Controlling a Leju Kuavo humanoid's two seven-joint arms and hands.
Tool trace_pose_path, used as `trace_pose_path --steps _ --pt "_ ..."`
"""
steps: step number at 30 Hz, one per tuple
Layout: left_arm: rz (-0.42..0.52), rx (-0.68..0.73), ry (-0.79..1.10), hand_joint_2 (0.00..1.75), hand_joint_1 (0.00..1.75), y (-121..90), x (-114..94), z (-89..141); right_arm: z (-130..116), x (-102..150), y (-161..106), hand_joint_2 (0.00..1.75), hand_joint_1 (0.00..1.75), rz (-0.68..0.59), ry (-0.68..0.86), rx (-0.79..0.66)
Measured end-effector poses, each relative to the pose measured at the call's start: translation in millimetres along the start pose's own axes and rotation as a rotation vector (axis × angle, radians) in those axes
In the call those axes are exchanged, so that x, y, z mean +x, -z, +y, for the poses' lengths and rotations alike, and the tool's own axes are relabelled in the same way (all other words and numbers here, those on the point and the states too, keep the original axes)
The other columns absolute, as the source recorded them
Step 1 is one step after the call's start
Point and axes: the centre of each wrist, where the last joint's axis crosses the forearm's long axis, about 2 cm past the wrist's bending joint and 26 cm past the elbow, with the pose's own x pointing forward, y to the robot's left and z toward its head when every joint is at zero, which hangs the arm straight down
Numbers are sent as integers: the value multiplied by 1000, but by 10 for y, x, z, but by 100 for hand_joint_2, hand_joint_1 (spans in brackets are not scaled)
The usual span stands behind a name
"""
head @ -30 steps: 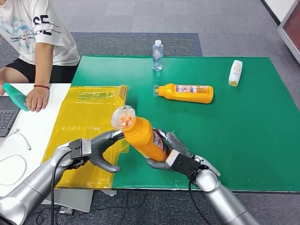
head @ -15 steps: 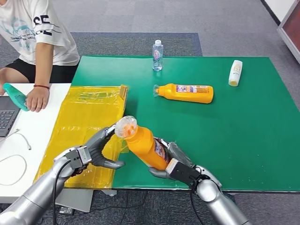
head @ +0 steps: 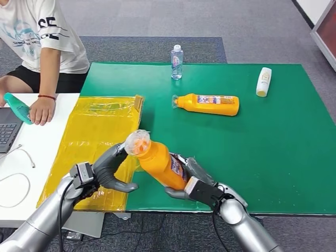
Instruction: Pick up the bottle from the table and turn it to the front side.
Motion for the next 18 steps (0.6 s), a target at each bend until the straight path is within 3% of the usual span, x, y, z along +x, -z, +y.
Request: trace_pose_path --steps 18 --pt "-99 29 -88 175 0 147 35 20 79 292 172 175 175 -126 -194 -88"
